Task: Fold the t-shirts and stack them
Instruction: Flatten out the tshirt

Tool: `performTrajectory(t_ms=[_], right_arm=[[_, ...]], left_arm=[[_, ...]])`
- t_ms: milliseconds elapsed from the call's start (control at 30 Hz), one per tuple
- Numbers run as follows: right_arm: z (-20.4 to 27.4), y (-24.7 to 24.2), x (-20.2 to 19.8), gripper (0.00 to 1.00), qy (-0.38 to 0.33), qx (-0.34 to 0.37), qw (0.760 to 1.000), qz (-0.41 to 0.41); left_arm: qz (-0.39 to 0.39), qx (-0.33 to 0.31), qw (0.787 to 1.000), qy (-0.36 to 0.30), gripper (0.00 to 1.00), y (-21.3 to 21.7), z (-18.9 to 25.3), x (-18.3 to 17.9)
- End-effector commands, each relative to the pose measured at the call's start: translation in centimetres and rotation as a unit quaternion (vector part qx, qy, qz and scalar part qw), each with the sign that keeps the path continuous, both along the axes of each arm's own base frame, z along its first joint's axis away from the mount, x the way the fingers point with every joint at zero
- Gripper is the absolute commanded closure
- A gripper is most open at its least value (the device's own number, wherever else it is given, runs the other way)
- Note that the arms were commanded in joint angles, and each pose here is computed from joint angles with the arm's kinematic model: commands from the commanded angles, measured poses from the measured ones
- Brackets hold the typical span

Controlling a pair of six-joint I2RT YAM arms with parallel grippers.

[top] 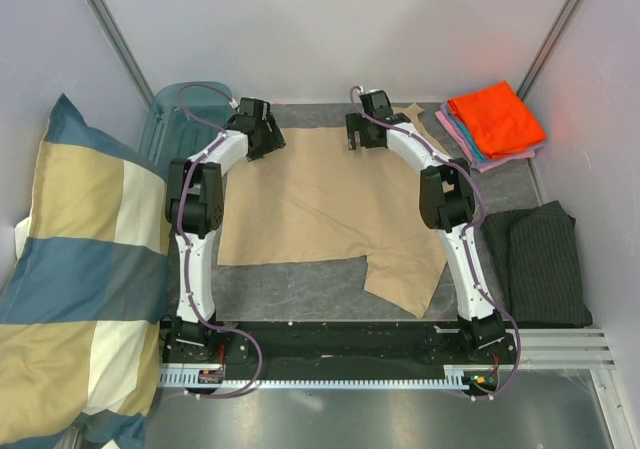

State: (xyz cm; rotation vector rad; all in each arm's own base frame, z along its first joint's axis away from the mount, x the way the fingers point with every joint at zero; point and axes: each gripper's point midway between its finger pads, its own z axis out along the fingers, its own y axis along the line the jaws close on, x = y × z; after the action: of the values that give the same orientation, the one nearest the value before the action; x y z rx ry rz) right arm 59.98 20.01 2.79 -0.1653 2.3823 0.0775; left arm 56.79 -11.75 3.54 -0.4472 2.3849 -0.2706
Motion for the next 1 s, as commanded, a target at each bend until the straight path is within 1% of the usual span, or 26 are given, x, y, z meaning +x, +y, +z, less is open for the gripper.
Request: performTrajectory(t_ms=[0, 133, 467, 600, 633, 667, 700, 733, 800, 833, 867, 900, 933, 967], right_arm=[[-3.9, -0.3, -0.8, 0.02, 0.044, 0.003, 0.999, 0.008], [-3.7, -0.4, -0.2, 0.02, 0.037, 0.01, 0.999, 0.007], [-3.0, -1.2, 1.7, 0.02, 0.016, 0.027, 0.999, 0.001], [-1.8, -1.2, 2.4, 0.02, -0.002, 0.032, 0.999, 0.006], [-0.1, -1.2, 2.7, 0.02, -0.017, 0.036, 0.999, 0.009], [0.1, -1.2, 2.4, 0.02, -0.018, 0.035, 0.999, 0.014], [1.5, -1.0, 2.8, 0.02, -0.036, 0.04, 0.998, 0.021], [4.4, -0.8, 2.9, 0.02, -0.06, 0.046, 0.997, 0.024], [6.8, -1.0, 2.9, 0.02, -0.08, 0.051, 0.995, 0.027], [9.8, -0.8, 2.8, 0.02, -0.101, 0.058, 0.993, 0.032], [11.3, -0.8, 2.6, 0.02, -0.111, 0.062, 0.991, 0.034], [12.8, -0.7, 2.4, 0.02, -0.12, 0.067, 0.99, 0.036], [16.0, -0.8, 1.9, 0.02, -0.143, 0.075, 0.986, 0.038], [16.9, -0.8, 1.3, 0.02, -0.145, 0.077, 0.986, 0.038]], left_arm=[[-0.007, 0.02, 1.0, 0.008, 0.22, 0.8, -0.8, 0.8], [-0.007, 0.021, 1.0, -0.001, 0.22, 0.9, -0.2, 1.6], [-0.008, 0.018, 1.0, -0.003, 0.21, 0.8, -0.3, 2.3], [-0.008, 0.016, 1.0, -0.008, 0.2, 0.6, 0.1, 2.5], [-0.009, 0.015, 1.0, -0.019, 0.2, 0.6, 1.1, 2.7], [-0.012, 0.007, 1.0, -0.028, 0.19, 0.3, 1.9, 2.9], [-0.014, 0.002, 0.999, -0.037, 0.19, 0.2, 2.6, 2.8], [-0.014, -0.006, 0.997, -0.071, 0.18, 0.1, 5.5, 3.4], [-0.015, -0.018, 0.995, -0.102, 0.18, -0.2, 8.1, 3.4], [-0.018, -0.023, 0.992, -0.12, 0.17, -0.5, 9.8, 3.6], [-0.019, -0.031, 0.988, -0.148, 0.17, -0.6, 13.1, 3.5], [-0.017, -0.034, 0.986, -0.163, 0.17, -0.5, 14.6, 3.6], [-0.019, -0.037, 0.983, -0.18, 0.16, -0.7, 16.6, 3.3], [-0.018, -0.043, 0.978, -0.205, 0.16, -0.6, 19.7, 2.9]])
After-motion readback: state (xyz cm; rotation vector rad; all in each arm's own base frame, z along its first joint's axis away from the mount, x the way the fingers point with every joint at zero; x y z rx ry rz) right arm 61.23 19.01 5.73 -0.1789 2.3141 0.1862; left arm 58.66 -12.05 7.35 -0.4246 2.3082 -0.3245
